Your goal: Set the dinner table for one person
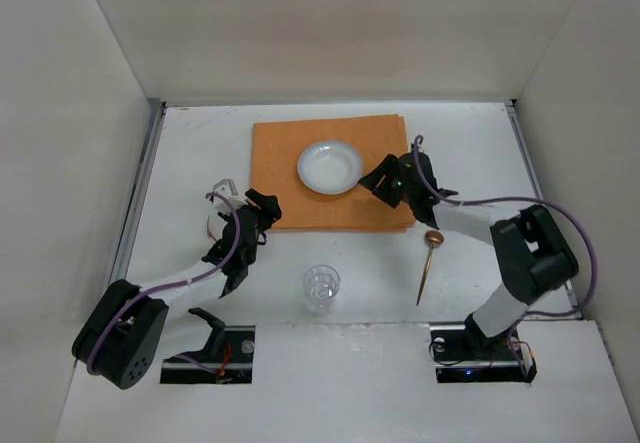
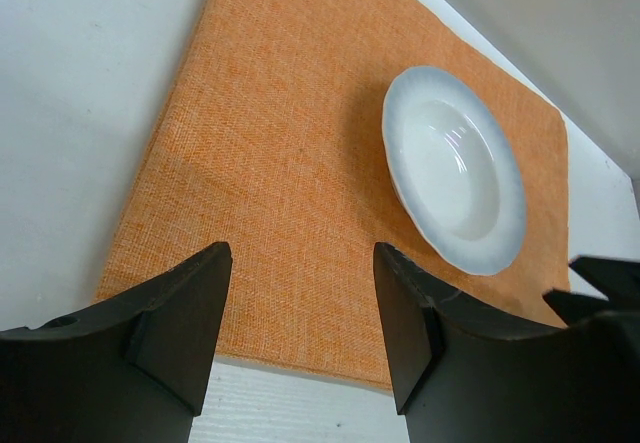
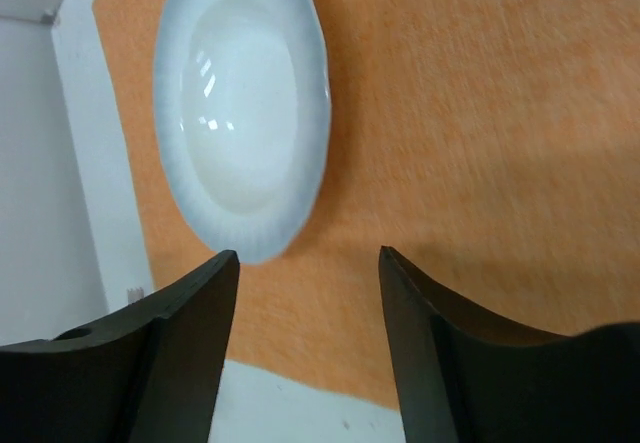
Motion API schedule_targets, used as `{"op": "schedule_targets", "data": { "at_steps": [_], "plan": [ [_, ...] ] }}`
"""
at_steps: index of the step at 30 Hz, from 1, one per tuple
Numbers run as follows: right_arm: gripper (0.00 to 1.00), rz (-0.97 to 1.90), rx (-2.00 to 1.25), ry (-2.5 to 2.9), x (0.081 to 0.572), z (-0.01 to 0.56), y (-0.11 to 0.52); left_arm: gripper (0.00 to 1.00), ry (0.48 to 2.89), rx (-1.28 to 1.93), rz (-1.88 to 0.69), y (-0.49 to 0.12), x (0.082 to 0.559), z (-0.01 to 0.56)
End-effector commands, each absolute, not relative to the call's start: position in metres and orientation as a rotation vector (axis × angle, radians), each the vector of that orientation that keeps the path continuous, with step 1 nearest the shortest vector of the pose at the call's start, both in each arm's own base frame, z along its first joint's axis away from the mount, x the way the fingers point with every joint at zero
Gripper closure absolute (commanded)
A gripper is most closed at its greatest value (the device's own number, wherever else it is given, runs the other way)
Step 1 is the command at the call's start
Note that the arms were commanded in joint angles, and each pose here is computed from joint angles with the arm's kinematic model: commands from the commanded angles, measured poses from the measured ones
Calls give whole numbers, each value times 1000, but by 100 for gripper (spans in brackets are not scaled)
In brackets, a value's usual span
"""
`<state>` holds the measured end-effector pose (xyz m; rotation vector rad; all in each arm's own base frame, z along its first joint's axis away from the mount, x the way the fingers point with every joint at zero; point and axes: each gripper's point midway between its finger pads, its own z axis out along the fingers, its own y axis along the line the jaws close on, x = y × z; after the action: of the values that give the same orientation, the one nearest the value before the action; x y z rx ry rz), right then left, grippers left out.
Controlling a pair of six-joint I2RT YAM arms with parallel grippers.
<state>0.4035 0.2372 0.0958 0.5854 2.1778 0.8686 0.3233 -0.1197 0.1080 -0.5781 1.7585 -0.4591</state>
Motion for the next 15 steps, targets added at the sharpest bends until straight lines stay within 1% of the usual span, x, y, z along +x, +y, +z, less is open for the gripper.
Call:
{"op": "schedule_targets", "data": {
  "at_steps": [1,2,3,5,6,7,9,10,11,13,15],
  "plan": [
    [38,803,453,2186,368,106,229,44,1713,-592,-493,-121,326,119],
    [45,808,400,2193,357,112,231,44,1711,-590,-497,-122,326,120],
    [53,810,339,2205,343,118,235,45,1710,-586,-495,-122,325,120],
    [77,798,197,2228,317,131,245,47,1717,-583,-495,-124,326,118],
    [87,783,112,2247,302,136,252,48,1720,-587,-494,-123,327,117],
    [90,763,23,2268,288,140,258,50,1723,-583,-499,-124,327,117],
    [89,722,-119,2290,266,145,269,52,1717,-580,-505,-126,326,120],
    [86,700,-198,2293,254,147,276,52,1714,-578,-508,-126,325,121],
    [81,682,-264,2292,244,148,282,53,1713,-577,-506,-126,326,120],
    [65,660,-392,2287,226,149,295,53,1721,-578,-504,-125,326,118],
    [52,640,-514,2281,210,145,305,53,1714,-580,-507,-125,325,121]
  ]
}}
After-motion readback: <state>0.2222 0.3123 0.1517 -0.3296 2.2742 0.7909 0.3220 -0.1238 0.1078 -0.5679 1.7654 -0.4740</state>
